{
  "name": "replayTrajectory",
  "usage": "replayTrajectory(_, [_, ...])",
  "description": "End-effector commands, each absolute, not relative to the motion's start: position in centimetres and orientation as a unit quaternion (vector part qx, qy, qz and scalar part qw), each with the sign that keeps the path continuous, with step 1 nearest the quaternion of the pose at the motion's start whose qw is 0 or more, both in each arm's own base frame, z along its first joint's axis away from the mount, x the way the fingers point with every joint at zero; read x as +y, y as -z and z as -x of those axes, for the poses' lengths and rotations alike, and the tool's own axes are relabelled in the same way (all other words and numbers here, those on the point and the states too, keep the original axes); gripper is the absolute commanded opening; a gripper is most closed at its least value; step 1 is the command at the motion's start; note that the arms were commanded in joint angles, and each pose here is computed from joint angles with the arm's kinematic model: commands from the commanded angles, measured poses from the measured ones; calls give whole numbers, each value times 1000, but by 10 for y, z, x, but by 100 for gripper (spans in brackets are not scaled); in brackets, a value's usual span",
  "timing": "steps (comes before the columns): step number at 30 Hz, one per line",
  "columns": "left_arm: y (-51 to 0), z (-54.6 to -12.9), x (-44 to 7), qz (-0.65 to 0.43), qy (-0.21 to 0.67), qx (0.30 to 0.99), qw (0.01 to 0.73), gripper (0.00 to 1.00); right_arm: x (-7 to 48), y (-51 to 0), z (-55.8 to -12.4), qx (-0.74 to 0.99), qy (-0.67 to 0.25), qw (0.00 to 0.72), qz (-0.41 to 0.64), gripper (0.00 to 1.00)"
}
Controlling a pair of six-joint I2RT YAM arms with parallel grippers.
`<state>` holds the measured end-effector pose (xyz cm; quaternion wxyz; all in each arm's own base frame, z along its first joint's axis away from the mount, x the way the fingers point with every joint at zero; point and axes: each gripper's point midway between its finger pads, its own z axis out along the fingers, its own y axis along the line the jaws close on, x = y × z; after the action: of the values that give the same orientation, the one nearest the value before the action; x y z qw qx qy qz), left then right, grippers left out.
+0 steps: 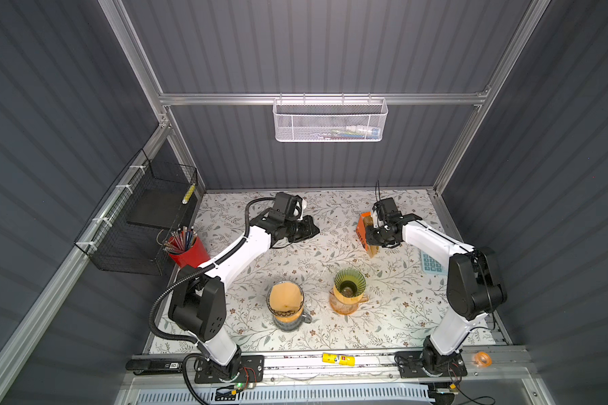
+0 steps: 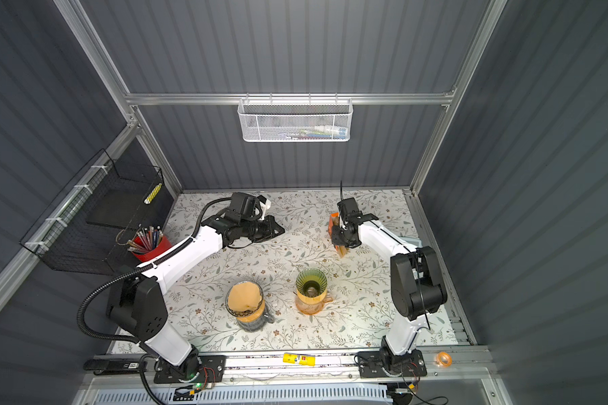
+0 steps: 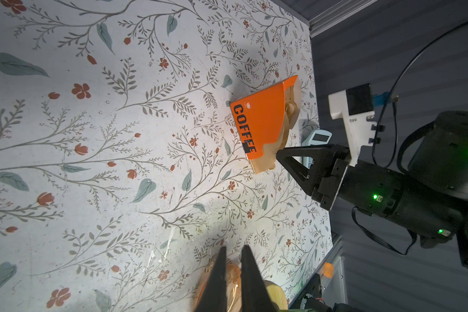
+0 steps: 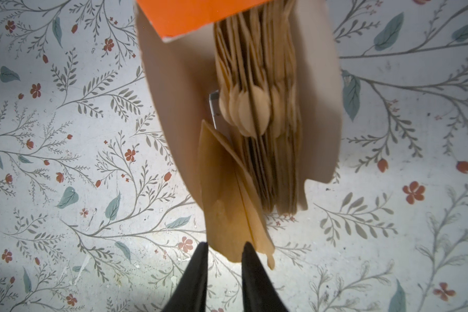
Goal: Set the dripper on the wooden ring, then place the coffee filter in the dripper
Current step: 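Pinch the front paper filter in the box with the right gripper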
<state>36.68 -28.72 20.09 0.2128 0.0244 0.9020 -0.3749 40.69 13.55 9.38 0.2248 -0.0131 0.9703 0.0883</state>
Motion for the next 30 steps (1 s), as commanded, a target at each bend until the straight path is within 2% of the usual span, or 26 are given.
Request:
replayTrajectory(1, [-198,-366,-286,-19,382,901,206,13,136,-102,-404,969,-96,225,8,26])
replayTrajectory(12, [-199,-364,-284,-17,383,900,207,13,140,-94,-404,971,-104,214,4,26])
replayTrajectory(23, [-195,-365,-284,-16,382,901,204,13,141,-81,-413,975,-90,203,6,22])
replayTrajectory(27, [-194,-366,-283,-15,382,902,203,13,141,-80,-415,975,-87,202,7,17])
replayTrajectory(30, [-194,-366,-283,-14,382,902,203,13,141,-80,-415,976,-84,202,6,9])
